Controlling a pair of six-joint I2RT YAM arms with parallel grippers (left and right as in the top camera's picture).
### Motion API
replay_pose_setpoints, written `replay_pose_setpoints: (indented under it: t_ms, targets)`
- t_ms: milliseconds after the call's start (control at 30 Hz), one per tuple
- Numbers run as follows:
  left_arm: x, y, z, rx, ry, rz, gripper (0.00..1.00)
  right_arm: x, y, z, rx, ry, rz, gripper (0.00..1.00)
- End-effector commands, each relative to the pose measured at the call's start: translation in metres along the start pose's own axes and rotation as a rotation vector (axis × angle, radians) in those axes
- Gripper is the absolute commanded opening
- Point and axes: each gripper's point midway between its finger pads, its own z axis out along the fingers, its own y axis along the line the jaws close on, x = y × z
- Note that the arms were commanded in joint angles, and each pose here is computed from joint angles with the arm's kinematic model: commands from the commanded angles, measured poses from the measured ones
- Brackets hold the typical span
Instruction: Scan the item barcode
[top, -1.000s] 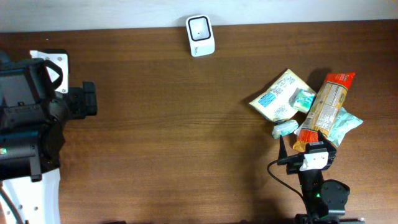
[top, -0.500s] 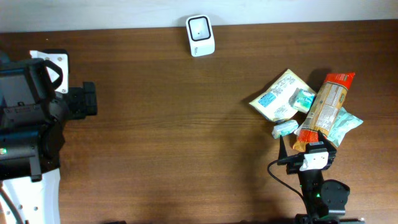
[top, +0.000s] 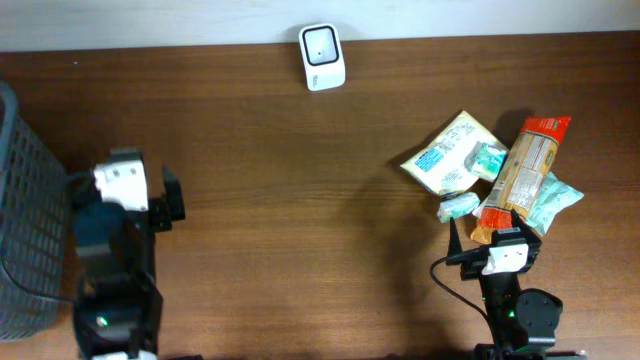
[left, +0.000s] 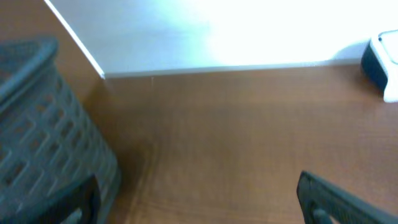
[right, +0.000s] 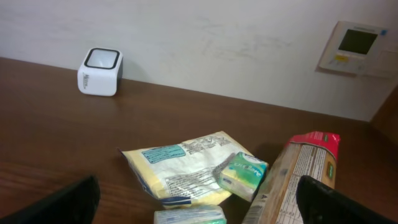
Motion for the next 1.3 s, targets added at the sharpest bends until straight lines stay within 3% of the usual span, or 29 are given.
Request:
replay_pose_setpoints:
  t_ms: [0, 267, 433, 633, 1267]
  targets:
    - [0.033, -0.007, -0.009, 0.01, -0.088, -0.02, 0.99, 0.003, 0.0, 0.0, 0.001, 0.003, 0.001, 0.99]
    - [0.093, -0.015, -0.021, -0.02, -0.279, -0.05, 0.99, 0.003, 0.0, 0.0, 0.001, 0.003, 0.001, 0.99]
    - [0.093, -0.015, -0.026, -0.025, -0.33, -0.056, 0.99, 0.003, 0.0, 0.0, 0.001, 0.003, 0.001, 0.99]
    - [0.116, -0.018, -0.029, -0.013, -0.256, -0.045, 0.99, 0.003, 0.0, 0.0, 0.001, 0.003, 0.001, 0.99]
    - [0.114, -0.016, -0.03, -0.021, -0.262, -0.048, 0.99, 0.003, 0.0, 0.0, 0.001, 0.003, 0.001, 0.99]
